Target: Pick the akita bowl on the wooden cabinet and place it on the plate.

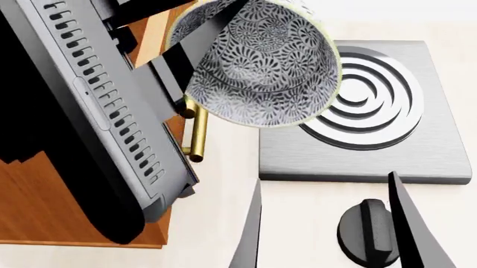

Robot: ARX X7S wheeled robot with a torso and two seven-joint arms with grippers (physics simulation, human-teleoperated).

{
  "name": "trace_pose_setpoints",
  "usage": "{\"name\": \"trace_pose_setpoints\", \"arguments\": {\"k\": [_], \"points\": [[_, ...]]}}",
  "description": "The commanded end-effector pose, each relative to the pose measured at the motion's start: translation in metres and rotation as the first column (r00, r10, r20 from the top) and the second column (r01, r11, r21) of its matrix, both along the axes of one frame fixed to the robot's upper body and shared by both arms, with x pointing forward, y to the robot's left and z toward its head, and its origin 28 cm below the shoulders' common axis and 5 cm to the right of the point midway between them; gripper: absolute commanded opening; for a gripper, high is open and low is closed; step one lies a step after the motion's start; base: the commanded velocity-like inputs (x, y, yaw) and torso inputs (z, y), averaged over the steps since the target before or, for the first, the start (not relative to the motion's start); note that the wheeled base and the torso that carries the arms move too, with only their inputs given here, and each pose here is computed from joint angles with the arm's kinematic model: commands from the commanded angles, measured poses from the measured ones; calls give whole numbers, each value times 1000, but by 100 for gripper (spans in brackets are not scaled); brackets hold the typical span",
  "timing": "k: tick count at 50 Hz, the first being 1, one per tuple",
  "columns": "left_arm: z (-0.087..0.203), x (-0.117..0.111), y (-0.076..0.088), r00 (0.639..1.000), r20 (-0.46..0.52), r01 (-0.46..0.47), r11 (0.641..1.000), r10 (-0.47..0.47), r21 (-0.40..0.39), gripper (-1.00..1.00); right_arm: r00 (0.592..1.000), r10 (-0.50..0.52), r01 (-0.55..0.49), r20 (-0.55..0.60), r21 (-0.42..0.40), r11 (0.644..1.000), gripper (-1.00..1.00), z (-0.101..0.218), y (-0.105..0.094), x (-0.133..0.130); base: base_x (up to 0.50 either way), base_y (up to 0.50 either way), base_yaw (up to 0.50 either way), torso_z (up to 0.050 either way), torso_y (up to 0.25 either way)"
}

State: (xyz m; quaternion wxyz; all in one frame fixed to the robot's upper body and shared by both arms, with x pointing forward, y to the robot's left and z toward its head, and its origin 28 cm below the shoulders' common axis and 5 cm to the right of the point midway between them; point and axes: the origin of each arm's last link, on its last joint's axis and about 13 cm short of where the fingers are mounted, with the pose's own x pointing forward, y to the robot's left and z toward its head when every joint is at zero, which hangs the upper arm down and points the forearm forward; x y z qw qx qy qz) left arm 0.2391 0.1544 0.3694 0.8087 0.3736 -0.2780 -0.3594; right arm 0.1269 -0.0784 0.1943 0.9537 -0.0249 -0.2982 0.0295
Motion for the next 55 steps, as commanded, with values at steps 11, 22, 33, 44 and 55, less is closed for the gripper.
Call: {"name": "trace_pose_setpoints", "arguments": {"k": [11, 22, 33, 44, 55], "points": [[-23, -9, 4, 1000, -8, 15, 1000, -15, -17, -100, 1000, -5, 5, 4, -1, 1000, 100, 0, -1, 0, 0, 0, 0, 1, 0], [-27, -17, 3, 999, -10, 43, 999, -43, -15, -100, 1000, -7, 7, 5, 5, 1000, 100, 0, -2, 0, 0, 0, 0, 0, 0], [-33, -23, 7, 999, -16, 51, 999, -51, -15, -100, 1000, -10, 10, 2, 3, 1000, 100, 0, -2, 0, 0, 0, 0, 0, 1], [-37, -27, 11, 999, -20, 46, 999, -47, -19, -100, 1000, -11, 11, 2, 3, 1000, 100, -1, -1, 0, 0, 0, 0, 0, 0], [-46, -39, 10, 997, -30, 76, 996, -77, -38, -100, 1000, -15, 15, 5, 1, 1000, 100, 0, -2, 0, 0, 0, 0, 0, 0]]}}
